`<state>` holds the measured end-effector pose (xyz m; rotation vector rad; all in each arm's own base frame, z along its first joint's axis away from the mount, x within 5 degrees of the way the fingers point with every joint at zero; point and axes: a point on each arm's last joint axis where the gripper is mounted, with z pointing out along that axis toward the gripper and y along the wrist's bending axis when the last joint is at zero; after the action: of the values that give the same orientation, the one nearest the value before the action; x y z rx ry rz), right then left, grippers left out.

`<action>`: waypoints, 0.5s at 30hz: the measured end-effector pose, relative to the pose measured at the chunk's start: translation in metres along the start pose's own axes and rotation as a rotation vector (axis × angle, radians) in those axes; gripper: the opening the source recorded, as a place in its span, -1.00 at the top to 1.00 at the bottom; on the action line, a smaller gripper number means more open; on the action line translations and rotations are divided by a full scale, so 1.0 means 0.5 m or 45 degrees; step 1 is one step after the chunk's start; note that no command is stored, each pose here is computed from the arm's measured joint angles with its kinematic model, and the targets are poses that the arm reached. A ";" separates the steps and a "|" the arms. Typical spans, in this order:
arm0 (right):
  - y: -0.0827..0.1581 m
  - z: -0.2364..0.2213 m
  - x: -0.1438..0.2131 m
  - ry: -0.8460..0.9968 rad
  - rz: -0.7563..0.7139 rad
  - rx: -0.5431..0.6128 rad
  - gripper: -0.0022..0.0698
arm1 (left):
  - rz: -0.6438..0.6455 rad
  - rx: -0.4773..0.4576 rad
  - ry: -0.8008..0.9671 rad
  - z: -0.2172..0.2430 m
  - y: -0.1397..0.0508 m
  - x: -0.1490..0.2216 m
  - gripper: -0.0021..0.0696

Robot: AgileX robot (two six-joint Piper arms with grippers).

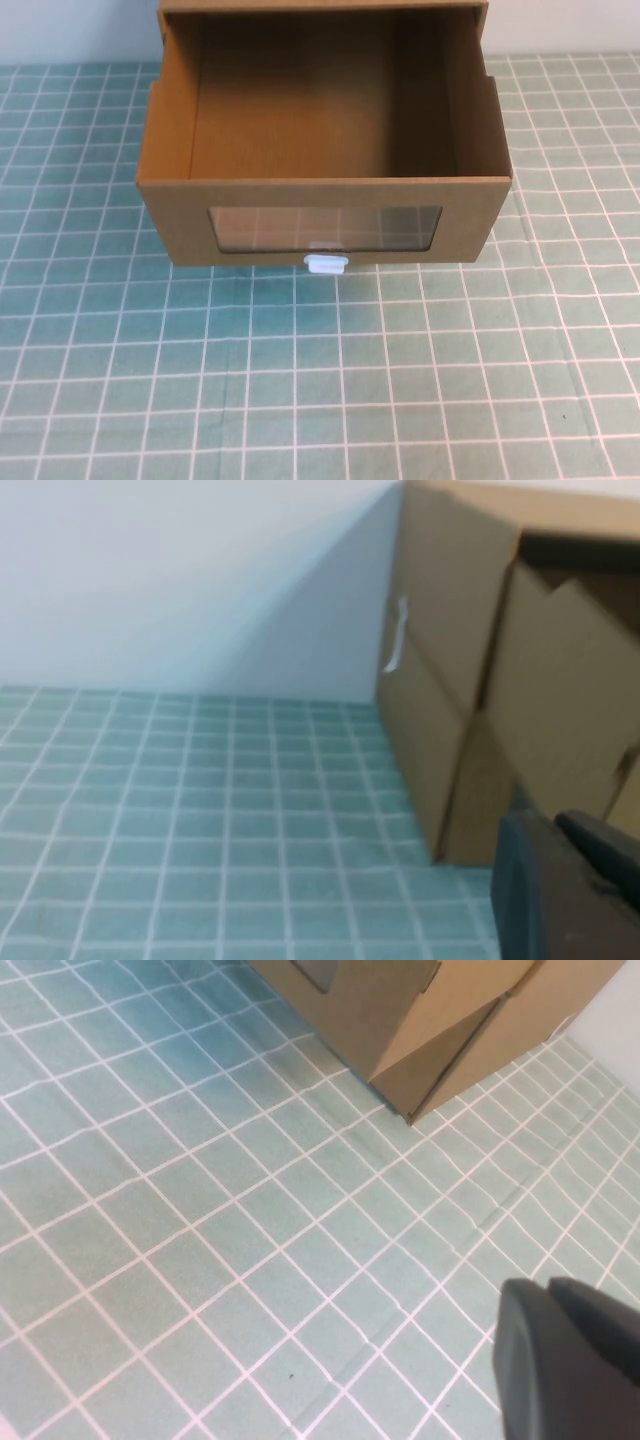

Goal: Open the shoe box
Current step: 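Pull the top drawer of the cardboard box fully open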

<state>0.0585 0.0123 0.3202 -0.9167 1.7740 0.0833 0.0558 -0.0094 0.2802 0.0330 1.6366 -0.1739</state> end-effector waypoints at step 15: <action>0.003 0.000 0.001 0.010 0.013 -0.018 0.98 | 0.018 -0.104 0.263 0.007 0.031 0.211 0.96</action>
<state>0.0576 0.0129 0.3191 -0.9198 1.7875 0.0992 0.0533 -0.0032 0.1736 -0.0002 1.8474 -0.0949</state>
